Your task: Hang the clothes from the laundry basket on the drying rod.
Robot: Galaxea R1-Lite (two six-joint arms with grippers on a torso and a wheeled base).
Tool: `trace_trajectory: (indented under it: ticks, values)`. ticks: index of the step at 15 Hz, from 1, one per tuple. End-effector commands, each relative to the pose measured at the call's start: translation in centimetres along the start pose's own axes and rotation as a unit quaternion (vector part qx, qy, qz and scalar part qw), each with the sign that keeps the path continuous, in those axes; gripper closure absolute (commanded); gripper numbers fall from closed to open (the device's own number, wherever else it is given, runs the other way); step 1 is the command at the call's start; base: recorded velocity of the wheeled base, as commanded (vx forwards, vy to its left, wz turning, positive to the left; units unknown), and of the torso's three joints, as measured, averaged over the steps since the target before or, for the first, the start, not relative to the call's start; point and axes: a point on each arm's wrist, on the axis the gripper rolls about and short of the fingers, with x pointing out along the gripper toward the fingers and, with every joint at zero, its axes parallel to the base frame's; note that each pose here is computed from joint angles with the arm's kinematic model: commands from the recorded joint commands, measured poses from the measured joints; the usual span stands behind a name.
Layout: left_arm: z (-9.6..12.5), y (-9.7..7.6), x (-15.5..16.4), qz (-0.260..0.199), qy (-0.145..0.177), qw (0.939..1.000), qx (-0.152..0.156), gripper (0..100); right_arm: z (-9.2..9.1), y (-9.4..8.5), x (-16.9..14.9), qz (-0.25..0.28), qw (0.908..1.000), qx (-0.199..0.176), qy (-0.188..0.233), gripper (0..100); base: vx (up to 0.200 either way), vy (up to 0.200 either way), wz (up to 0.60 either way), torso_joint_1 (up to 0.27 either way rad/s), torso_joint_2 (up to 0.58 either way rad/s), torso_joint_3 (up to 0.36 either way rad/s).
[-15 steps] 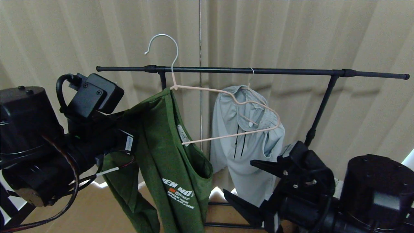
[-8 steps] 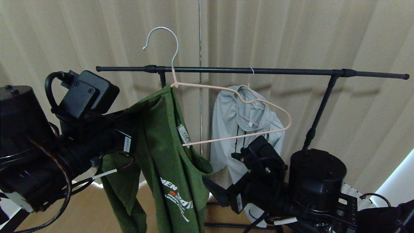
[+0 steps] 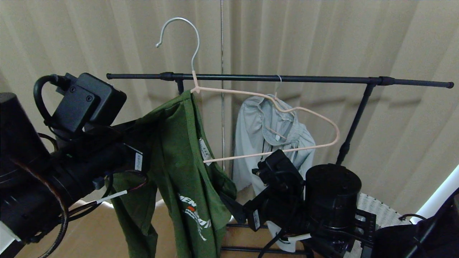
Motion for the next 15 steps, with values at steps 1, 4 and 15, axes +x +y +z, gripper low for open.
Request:
trace_trajectory:
  ticks: [1,4,15]
  values:
    - [0.6,0.0,-0.5,-0.003,-0.014,0.9999,-0.003,100,-0.9,0.0,0.4,-0.007,0.9999,-0.003,0.015,0,0.000,0.000,0.00,0.000,0.00,0.000]
    - [0.5,0.2,-0.7,0.001,-0.013,0.9999,-0.003,100,-1.0,-0.4,-0.3,-0.022,0.9996,-0.003,0.019,0,0.000,0.000,0.00,0.000,0.00,0.000]
    - [1.1,0.5,-1.0,0.000,-0.028,0.9996,-0.004,100,-1.8,-3.8,-2.2,-0.086,0.9954,0.008,0.041,0,0.000,0.000,0.00,0.000,0.00,0.000]
